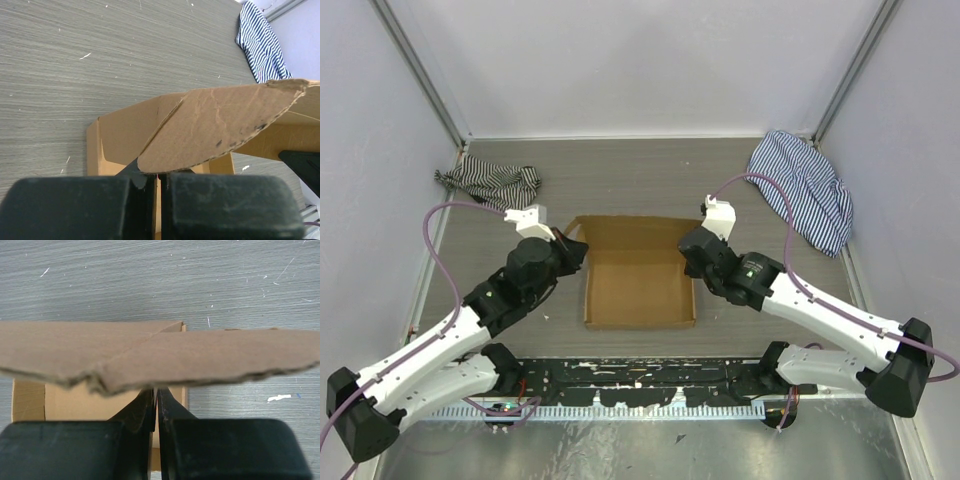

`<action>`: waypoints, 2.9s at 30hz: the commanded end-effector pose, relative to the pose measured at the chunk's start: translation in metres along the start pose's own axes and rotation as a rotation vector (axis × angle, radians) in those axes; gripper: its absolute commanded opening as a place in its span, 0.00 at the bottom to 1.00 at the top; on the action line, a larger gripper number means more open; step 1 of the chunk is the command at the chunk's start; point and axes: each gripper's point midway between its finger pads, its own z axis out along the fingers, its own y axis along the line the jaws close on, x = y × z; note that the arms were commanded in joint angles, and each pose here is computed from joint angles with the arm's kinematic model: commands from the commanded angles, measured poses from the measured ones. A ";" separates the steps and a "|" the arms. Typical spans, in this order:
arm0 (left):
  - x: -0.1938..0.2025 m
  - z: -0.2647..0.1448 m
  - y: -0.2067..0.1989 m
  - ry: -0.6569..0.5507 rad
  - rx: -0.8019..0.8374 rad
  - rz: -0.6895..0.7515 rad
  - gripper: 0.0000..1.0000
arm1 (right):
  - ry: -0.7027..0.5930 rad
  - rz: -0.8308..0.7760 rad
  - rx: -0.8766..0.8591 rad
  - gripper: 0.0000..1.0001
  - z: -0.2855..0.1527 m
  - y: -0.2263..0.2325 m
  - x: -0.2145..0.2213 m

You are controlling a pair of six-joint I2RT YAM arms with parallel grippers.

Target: Fold the paper box

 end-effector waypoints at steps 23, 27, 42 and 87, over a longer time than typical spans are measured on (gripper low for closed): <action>0.059 -0.036 0.040 0.207 -0.005 0.057 0.28 | 0.004 0.073 -0.082 0.29 -0.013 -0.001 0.016; 0.066 -0.043 0.043 0.238 0.000 0.052 0.31 | 0.037 0.040 -0.136 0.47 -0.023 0.002 0.025; 0.035 -0.126 0.058 0.171 0.055 -0.107 0.34 | 0.047 0.135 -0.509 0.68 -0.122 0.002 0.010; 0.118 0.013 0.066 0.511 -0.204 0.312 0.32 | 0.283 -0.213 -0.050 0.03 0.068 0.047 0.088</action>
